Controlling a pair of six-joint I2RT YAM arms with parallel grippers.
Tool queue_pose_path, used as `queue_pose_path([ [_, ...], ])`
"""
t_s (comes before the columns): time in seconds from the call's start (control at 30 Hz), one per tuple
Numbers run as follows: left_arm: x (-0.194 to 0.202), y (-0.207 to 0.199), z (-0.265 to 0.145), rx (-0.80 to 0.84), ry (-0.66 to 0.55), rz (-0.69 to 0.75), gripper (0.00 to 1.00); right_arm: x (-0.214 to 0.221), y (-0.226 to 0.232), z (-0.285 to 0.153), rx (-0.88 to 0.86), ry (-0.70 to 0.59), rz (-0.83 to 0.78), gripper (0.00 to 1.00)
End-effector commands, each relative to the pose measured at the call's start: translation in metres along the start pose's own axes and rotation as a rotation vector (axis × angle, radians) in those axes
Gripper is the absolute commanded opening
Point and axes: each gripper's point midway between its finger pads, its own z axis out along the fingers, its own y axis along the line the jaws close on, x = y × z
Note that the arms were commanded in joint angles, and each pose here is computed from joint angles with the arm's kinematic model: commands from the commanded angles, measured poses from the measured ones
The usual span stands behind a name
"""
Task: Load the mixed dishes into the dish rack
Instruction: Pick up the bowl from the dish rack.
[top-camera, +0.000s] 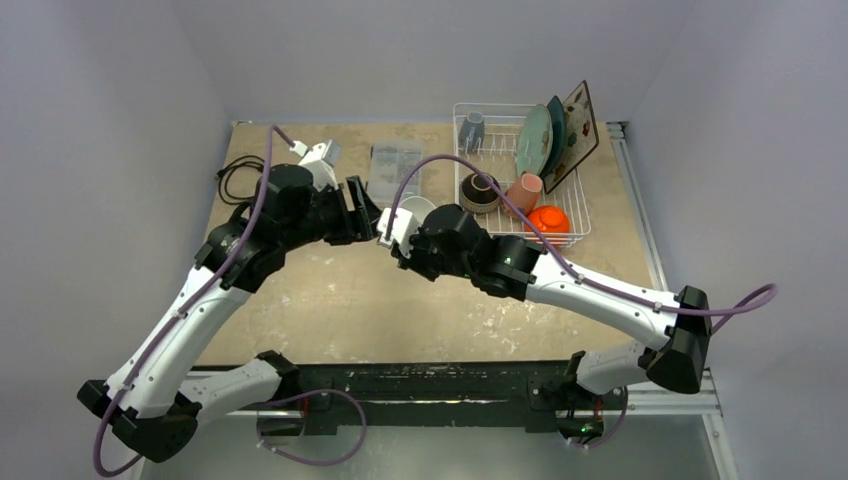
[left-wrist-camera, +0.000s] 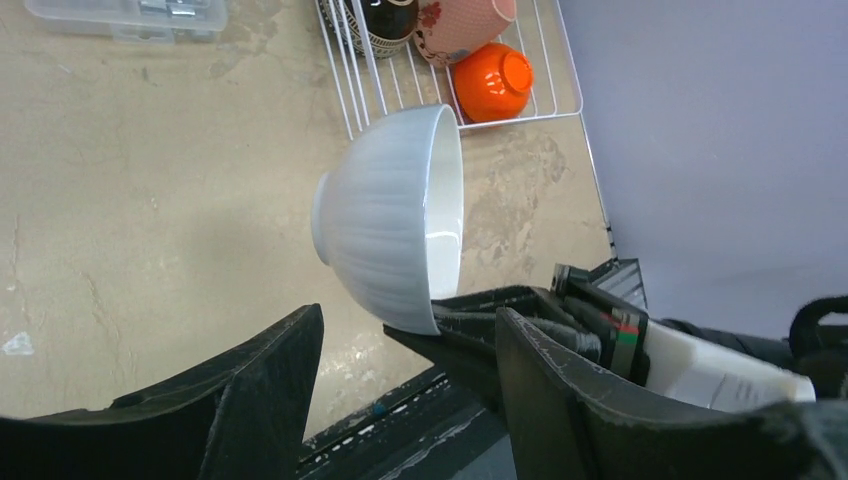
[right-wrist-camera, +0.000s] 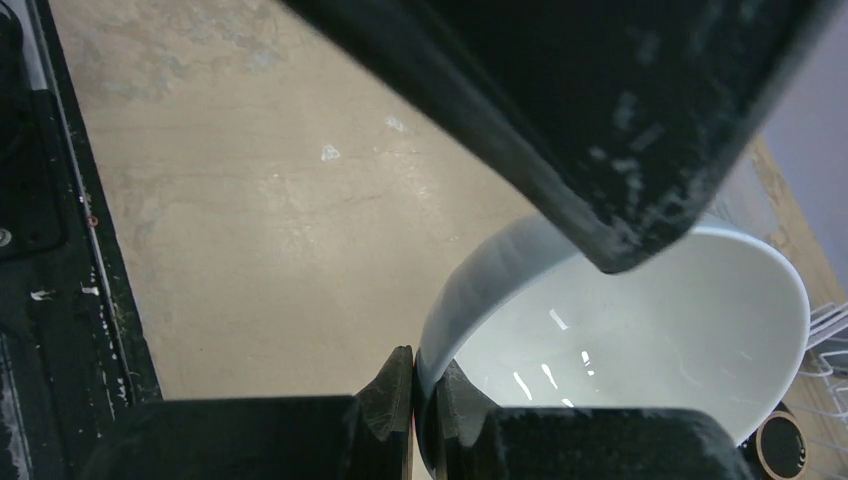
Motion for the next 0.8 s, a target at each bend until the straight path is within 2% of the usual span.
queue_pose_path([
  [0.0,-0.025,0.000,0.015,-0.042,-0.098,0.064,0.63,-0.044,-0.020,-0.018,0.131,-0.136,-0.060,0.00],
  [0.17,-0.033,0.003,0.024,-0.051,-0.108,0.129,0.63,-0.047,-0.009,-0.023,0.107,-0.167,-0.104,0.00],
  [0.53,-0.012,-0.025,0.029,0.158,0.131,0.291,0.69,-0.036,0.011,-0.031,0.022,-0.149,-0.270,0.00],
  [0.67,0.006,-0.015,0.034,0.107,0.241,0.366,0.64,-0.035,0.013,-0.028,0.023,-0.104,-0.310,0.00],
  [0.77,0.013,0.001,0.039,0.027,0.267,0.421,0.57,-0.029,0.013,-0.022,0.045,-0.040,-0.347,0.00],
])
